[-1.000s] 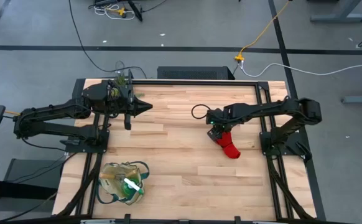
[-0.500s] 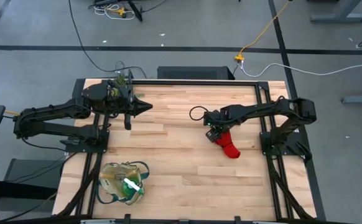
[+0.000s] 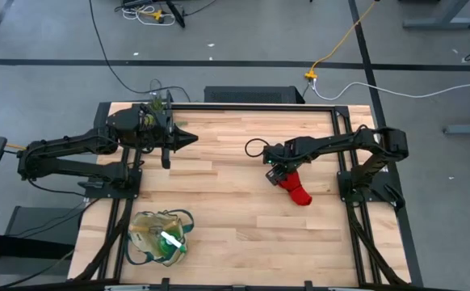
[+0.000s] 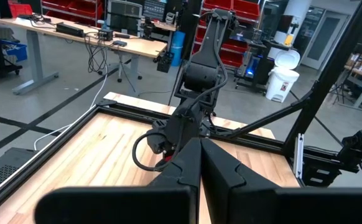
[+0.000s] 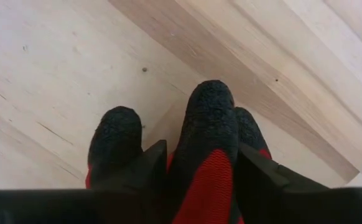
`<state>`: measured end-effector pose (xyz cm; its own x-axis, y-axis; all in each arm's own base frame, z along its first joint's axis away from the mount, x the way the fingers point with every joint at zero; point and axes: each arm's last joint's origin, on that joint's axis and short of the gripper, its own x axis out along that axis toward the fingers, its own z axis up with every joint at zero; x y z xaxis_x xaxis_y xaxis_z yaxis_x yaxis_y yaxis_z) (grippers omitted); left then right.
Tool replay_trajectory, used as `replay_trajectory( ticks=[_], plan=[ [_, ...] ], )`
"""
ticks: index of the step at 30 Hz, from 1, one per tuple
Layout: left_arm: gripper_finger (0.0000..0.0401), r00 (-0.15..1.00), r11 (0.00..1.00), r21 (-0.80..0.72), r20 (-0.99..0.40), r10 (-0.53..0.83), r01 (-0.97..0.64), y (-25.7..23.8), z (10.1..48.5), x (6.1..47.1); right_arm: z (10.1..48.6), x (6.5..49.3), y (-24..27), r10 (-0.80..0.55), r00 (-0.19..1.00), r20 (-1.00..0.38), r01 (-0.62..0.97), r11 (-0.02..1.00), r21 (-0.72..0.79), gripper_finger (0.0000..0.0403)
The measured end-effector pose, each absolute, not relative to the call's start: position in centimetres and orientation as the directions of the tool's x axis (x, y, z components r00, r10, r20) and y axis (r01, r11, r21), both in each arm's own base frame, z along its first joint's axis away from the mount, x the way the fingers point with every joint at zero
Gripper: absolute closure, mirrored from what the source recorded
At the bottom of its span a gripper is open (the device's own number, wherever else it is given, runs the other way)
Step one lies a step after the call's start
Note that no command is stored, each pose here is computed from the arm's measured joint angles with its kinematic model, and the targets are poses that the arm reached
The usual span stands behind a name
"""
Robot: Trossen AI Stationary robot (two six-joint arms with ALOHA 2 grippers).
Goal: Pick & Place Garden tools in Gardening bag
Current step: Put the red gloves into the white gardening bag
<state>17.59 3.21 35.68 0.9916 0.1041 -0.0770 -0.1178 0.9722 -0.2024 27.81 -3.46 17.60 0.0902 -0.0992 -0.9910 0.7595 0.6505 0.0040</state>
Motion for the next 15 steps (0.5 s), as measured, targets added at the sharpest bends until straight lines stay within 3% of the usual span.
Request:
replay_trajectory(
  ticks=[15],
  plan=[
    [0.0387,0.992,0.972,-0.202,-0.077,0.104,-0.118,3.21,35.68,17.59,17.6,27.8,-3.45,-0.098,0.09,-0.991,0.76,0.649,0.004,0.0327]
  ],
)
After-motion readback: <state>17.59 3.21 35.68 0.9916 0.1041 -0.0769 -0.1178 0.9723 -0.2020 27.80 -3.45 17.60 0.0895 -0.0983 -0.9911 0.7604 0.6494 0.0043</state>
